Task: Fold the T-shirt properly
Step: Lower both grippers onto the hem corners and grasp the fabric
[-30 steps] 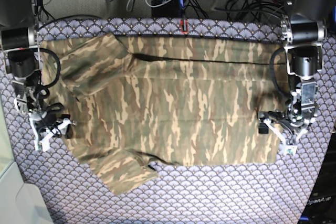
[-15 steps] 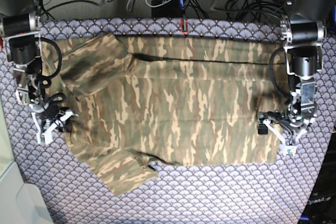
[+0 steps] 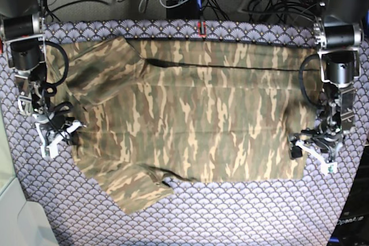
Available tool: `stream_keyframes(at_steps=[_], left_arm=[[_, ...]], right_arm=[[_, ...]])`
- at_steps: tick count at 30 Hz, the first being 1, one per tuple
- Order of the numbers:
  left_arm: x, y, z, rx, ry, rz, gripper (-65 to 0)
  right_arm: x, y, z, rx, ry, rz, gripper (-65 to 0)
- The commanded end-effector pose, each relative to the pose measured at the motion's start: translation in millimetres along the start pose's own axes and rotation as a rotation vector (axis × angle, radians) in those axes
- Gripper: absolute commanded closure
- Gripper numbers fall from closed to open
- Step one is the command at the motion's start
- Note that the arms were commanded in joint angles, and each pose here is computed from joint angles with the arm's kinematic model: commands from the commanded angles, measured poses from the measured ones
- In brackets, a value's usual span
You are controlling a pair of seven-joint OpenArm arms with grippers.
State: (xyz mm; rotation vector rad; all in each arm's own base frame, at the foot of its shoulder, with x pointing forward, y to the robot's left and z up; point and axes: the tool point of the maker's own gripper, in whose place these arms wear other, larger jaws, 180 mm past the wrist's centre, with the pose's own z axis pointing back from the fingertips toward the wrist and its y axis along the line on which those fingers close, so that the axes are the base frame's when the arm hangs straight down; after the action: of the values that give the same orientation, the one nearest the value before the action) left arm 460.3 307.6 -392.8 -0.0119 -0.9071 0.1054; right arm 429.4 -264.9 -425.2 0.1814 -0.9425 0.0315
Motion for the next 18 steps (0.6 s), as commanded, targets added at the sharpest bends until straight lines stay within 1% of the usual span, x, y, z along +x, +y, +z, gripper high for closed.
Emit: stream_keyframes(at_steps=[1, 3, 5, 8, 12, 15, 16, 18], left_arm=[[29.0, 6.6, 1.2, 0.014, -0.055, -0.012, -65.0], [30.0, 8.4, -3.1, 0.025, -0.037, -0.017, -65.0], [37.6, 9.7, -7.1, 0.031, -0.066, -0.005, -65.0], [37.3, 8.5, -13.7, 0.033, -0.074, 0.027, -65.0], [47.1, 7.7, -17.2, 0.042, -0.091, -0.008, -65.0], [45.7, -11.1, -22.6, 0.017, -0.1, -0.028, -65.0], [44.6, -12.9, -23.7, 0.026, -0.101, -0.031, -65.0], [37.1, -3.7, -24.1, 0.089, -0.088, -0.031, -65.0]], right_arm=[[3.8, -2.8, 1.5, 0.004, 0.013, 0.018, 0.0], [3.8, -2.8, 1.5, 0.004, 0.013, 0.018, 0.0], [3.6, -2.0, 1.2, 0.006, 0.013, 0.017, 0.0], [3.6, -2.0, 1.2, 0.006, 0.013, 0.017, 0.0], [3.6, -2.0, 1.2, 0.006, 0.013, 0.017, 0.0], [3.6, -2.0, 1.2, 0.006, 0.013, 0.017, 0.0], [3.6, -2.0, 1.2, 0.006, 0.013, 0.017, 0.0], [3.6, -2.0, 1.2, 0.006, 0.013, 0.017, 0.0]])
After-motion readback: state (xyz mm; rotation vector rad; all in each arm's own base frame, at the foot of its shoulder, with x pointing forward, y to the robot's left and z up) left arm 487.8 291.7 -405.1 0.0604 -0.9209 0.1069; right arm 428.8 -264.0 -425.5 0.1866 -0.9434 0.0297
